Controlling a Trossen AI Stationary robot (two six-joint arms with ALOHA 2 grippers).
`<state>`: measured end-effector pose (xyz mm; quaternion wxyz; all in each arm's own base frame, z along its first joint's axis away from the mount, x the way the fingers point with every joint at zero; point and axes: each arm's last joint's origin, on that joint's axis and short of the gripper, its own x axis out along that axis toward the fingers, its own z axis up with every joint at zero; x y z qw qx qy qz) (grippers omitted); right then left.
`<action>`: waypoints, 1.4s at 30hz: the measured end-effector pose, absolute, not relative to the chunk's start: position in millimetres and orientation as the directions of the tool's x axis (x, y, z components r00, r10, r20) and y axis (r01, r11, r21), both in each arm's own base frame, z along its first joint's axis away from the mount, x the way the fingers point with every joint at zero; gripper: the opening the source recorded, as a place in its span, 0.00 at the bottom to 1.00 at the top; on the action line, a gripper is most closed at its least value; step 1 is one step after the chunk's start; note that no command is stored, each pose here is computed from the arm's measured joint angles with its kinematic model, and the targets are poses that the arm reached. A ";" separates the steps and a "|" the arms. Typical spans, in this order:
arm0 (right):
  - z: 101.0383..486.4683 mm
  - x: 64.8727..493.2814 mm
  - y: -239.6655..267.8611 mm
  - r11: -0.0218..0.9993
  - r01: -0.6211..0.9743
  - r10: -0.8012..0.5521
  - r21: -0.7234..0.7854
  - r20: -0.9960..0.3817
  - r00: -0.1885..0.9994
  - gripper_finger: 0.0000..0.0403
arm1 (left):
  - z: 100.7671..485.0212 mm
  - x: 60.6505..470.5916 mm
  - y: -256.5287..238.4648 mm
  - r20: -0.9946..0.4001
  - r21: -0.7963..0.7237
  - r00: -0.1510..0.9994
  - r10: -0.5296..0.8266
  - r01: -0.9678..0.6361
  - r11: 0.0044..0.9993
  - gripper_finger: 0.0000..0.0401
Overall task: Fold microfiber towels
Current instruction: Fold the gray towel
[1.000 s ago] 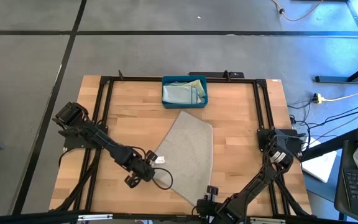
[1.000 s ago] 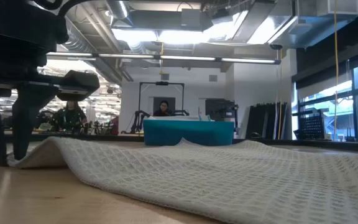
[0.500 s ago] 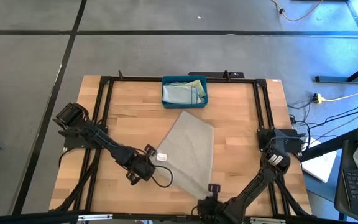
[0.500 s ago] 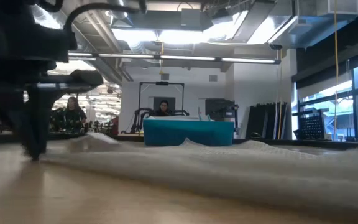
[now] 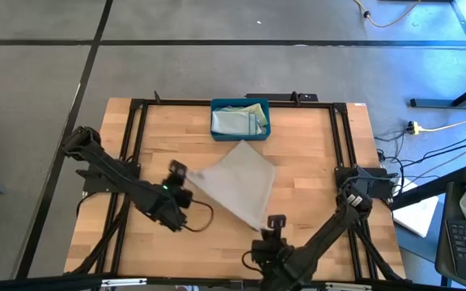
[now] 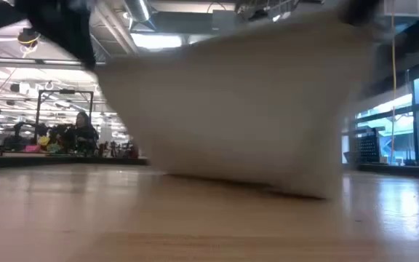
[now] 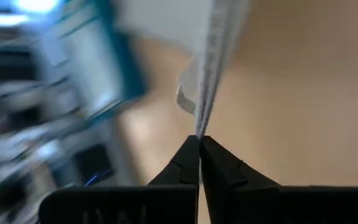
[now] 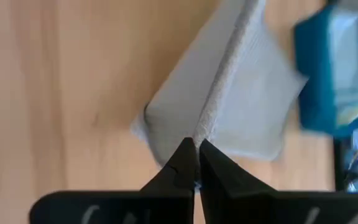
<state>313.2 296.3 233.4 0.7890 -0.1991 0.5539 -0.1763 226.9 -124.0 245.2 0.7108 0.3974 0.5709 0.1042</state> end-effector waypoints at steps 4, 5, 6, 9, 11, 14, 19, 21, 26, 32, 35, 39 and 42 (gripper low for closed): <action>258.2 322.3 279.5 0.789 0.080 -0.573 -0.609 -0.683 0.454 0.02 | 287.8 212.8 -115.0 -0.581 0.810 0.345 0.737 0.155 0.566 0.00; 267.0 323.9 274.7 0.773 0.085 -0.584 -0.629 -0.653 0.482 0.02 | 295.7 211.4 -113.7 -0.563 0.817 0.358 0.745 0.106 0.566 0.00; 274.7 325.4 268.9 0.757 0.092 -0.597 -0.647 -0.627 0.500 0.02 | 302.4 209.8 -113.1 -0.556 0.815 0.378 0.740 0.074 0.575 0.00; 293.4 333.9 251.3 0.715 0.147 -0.639 -0.683 -0.554 0.534 0.02 | 319.3 201.9 -108.9 -0.544 0.801 0.436 0.717 0.018 0.598 0.00; 304.0 338.0 241.9 0.691 0.161 -0.657 -0.705 -0.519 0.546 0.02 | 324.0 197.6 -105.0 -0.526 0.804 0.443 0.726 -0.019 0.594 0.00; 317.7 343.7 232.3 0.652 0.180 -0.682 -0.736 -0.466 0.564 0.02 | 335.3 189.4 -97.7 -0.479 0.801 0.483 0.733 -0.102 0.590 0.00; 333.9 356.5 210.9 0.550 0.204 -0.743 -0.810 -0.363 0.562 0.02 | 350.9 176.0 -87.1 -0.386 0.791 0.533 0.753 -0.229 0.568 0.00; 342.1 362.2 199.2 0.533 0.214 -0.759 -0.819 -0.350 0.549 0.02 | 358.3 168.7 -81.2 -0.354 0.783 0.548 0.758 -0.270 0.561 0.00; 373.5 364.2 159.2 0.550 0.200 -0.761 -0.811 -0.388 0.520 0.02 | 379.6 152.9 -72.6 -0.364 0.711 0.587 0.723 -0.327 0.623 0.00; 434.7 332.5 117.2 0.592 0.323 -0.754 -0.738 -0.365 0.547 0.02 | 410.5 136.3 -68.6 -0.338 0.669 0.657 0.674 -0.336 0.663 0.00; 454.6 318.1 99.2 0.643 0.365 -0.728 -0.673 -0.389 0.565 0.02 | 422.3 132.8 -64.2 -0.299 0.678 0.662 0.687 -0.360 0.641 0.00; 458.3 314.6 84.9 0.737 0.347 -0.656 -0.580 -0.489 0.575 0.02 | 425.8 134.3 -58.1 -0.283 0.703 0.636 0.718 -0.372 0.607 0.00; 448.4 319.8 80.8 0.787 0.279 -0.598 -0.550 -0.572 0.561 0.02 | 424.1 136.9 -53.1 -0.284 0.726 0.606 0.743 -0.370 0.579 0.00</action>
